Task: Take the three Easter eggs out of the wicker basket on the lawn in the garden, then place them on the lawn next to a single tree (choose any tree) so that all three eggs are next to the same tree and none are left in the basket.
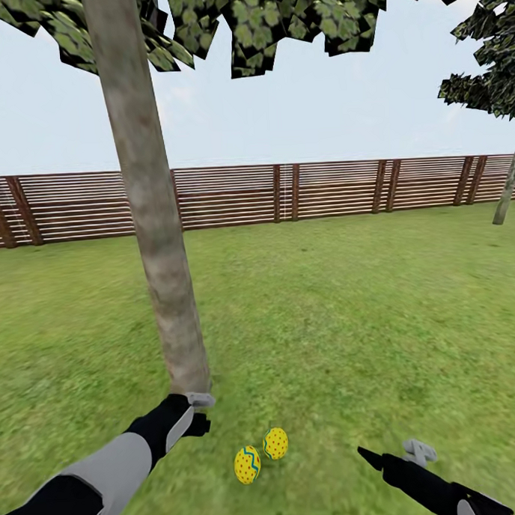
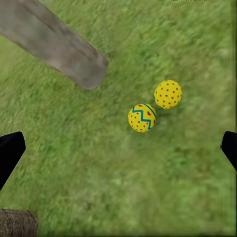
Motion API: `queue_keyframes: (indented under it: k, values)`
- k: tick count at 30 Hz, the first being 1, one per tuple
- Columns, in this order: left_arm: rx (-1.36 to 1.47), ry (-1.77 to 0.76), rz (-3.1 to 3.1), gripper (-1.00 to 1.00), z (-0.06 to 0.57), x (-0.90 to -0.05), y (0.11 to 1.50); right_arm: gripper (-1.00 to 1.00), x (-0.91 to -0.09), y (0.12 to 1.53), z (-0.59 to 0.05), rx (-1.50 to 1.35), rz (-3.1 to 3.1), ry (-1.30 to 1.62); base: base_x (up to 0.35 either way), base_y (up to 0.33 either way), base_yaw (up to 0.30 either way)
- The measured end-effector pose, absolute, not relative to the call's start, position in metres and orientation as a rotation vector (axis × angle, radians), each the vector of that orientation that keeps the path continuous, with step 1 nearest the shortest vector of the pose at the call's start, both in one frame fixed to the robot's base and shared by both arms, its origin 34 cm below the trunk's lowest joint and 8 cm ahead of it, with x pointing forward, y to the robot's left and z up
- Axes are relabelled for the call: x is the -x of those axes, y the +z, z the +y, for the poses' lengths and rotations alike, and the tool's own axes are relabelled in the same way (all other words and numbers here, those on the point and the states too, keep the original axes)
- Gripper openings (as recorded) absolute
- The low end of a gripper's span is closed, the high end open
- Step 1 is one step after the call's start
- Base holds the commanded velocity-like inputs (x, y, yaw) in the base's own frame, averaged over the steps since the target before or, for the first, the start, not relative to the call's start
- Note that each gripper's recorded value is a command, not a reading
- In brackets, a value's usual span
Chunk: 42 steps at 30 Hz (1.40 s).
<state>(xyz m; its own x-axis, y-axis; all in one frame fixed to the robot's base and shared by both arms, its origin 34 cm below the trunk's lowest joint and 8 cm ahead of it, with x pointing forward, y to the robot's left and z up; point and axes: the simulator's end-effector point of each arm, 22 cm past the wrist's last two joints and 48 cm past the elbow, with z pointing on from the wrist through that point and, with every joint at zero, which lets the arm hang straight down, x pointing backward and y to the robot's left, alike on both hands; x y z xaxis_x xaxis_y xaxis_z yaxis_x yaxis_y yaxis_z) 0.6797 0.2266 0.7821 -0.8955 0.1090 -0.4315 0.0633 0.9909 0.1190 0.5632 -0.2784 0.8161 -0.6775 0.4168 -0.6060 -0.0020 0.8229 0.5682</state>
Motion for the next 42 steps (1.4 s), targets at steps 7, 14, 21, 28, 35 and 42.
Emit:
queue_keyframes:
  k: [7, 14, 21, 28, 35, 42]
  values:
    - [-0.112, 0.131, 2.677, 1.00, 0.226, -0.661, 0.769, 1.00, -0.555, 0.801, -0.285, -0.317, 2.219, 0.656, 0.000, 0.000, 0.000]
    - [-0.102, 0.120, 2.670, 1.00, 0.225, -0.638, 0.754, 1.00, -0.542, 0.786, -0.286, -0.267, 2.255, 0.586, 0.000, 0.000, 0.000]
    - [-0.083, 0.122, 2.676, 1.00, 0.229, -0.616, 0.742, 1.00, -0.527, 0.771, -0.288, -0.228, 2.288, 0.533, 0.000, 0.000, 0.000]
    - [-0.055, 0.147, 2.660, 1.00, 0.241, -0.602, 0.735, 1.00, -0.522, 0.773, -0.287, -0.223, 2.296, 0.529, 0.000, 0.000, 0.000]
    - [-0.044, 0.149, 2.656, 1.00, 0.243, -0.590, 0.733, 1.00, -0.515, 0.774, -0.287, -0.229, 2.309, 0.531, 0.000, 0.000, 0.000]
    - [-0.039, 0.146, 2.624, 1.00, 0.243, -0.586, 0.737, 1.00, -0.508, 0.775, -0.286, -0.239, 2.322, 0.533, 0.000, 0.000, 0.000]
